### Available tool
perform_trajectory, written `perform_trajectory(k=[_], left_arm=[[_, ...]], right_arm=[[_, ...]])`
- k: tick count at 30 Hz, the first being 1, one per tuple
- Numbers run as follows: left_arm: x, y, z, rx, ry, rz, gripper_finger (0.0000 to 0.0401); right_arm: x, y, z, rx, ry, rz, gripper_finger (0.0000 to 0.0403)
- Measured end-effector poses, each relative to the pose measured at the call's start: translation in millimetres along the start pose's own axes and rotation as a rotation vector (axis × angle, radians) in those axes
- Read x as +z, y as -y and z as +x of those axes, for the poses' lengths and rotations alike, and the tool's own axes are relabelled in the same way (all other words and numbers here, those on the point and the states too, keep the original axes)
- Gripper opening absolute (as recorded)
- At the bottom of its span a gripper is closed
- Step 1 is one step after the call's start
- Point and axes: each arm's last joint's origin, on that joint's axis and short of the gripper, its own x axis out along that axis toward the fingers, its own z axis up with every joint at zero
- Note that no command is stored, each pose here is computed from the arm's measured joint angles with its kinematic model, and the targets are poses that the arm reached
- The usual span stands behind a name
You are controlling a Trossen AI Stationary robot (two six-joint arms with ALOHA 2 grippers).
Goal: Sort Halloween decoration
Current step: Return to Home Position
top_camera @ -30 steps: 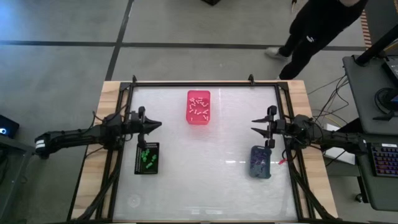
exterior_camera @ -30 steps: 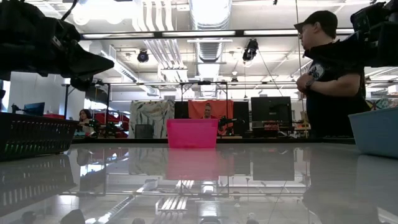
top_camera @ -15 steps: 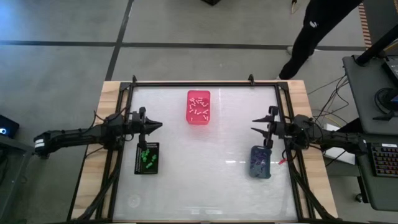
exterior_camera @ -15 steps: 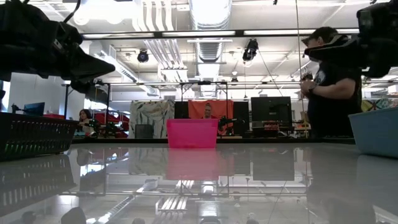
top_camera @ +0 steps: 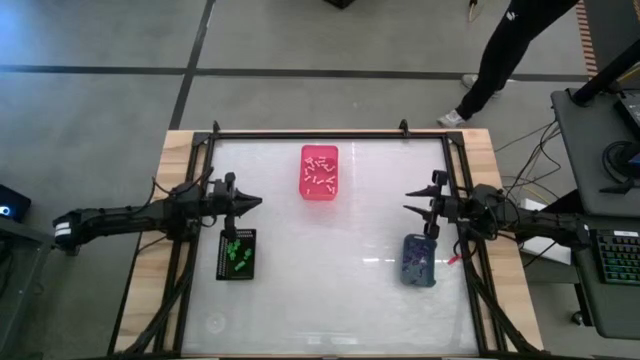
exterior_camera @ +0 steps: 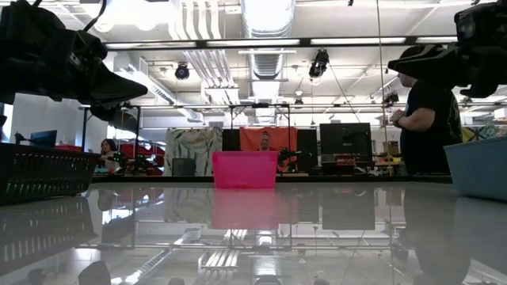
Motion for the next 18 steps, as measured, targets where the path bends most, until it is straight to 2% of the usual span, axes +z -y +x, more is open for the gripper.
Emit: perform_trajectory(k=[8, 18], left_arm=[[-0.8, -0.2, 0.6, 0.001, -0.009, -0.001, 0.0002], [-1.0, -0.2, 0.7, 0.002, -0.011, -0.001, 0.0002]], right_arm=[[-0.1, -0.1, 0.0, 0.000, 0.000, 0.116, 0.0139], [-0.1, -0.1, 0.0, 0.000, 0.000, 0.139, 0.0139]])
